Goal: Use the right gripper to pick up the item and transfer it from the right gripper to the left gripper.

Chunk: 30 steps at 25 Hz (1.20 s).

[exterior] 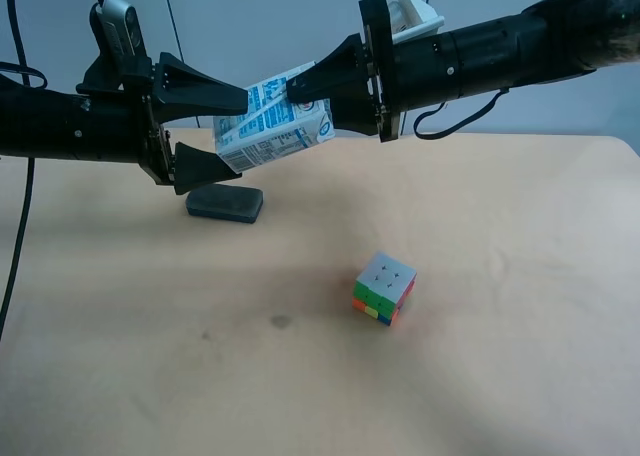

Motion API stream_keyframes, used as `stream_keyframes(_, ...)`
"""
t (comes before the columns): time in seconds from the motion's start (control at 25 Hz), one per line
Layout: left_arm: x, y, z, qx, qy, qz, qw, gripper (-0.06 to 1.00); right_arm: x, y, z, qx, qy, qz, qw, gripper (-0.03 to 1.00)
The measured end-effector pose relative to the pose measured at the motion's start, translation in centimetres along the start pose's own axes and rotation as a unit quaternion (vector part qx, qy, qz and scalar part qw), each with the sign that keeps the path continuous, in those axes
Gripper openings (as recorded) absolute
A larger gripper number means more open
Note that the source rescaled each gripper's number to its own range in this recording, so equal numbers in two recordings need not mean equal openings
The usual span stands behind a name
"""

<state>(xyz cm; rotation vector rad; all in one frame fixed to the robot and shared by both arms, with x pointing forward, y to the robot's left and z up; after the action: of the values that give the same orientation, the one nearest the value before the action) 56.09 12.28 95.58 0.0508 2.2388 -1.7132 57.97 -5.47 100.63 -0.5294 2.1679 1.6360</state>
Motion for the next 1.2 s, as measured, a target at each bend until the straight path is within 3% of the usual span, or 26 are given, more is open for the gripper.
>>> stream_keyframes(0.08,-0.02,-0.01,0.00,0.000,0.000,-0.003,1.000,0.99,0.00,0.00,0.00,0.000,0.000,-0.002,1.000,0.00)
stream_keyframes(0.28,-0.21,-0.11,0.00,0.003,-0.006,-0.013,1.000,0.76,0.00,0.00,0.00,0.000,0.000,-0.003,1.000,0.00)
stream_keyframes(0.52,-0.35,-0.18,0.00,0.006,-0.010,-0.023,1.000,0.65,-0.10,0.06,0.00,-0.002,-0.003,-0.006,1.000,0.00)
stream_keyframes(0.76,-0.50,-0.91,0.09,0.012,-0.017,-0.025,0.999,0.32,-0.25,0.18,-0.01,-0.005,-0.007,-0.008,1.000,0.00)
stream_keyframes(1.2,-0.62,-0.94,0.09,0.013,-0.020,-0.045,0.999,0.17,-0.46,0.28,-0.01,-0.008,-0.014,-0.016,1.000,0.00)
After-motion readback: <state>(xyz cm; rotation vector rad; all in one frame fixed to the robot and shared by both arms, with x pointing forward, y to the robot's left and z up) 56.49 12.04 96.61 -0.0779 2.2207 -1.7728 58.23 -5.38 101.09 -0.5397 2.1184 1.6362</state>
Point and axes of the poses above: a point on each arm's last joint axis where the gripper is mounted, z pointing out along that axis toward the gripper, y along the wrist's bending axis when the last joint is at zero, x = y × z, the point moved 8 cm from there along z, pointing out along that axis toward the gripper, and after that the axes turned 8 degrees about -z, right-handed, at the moved point
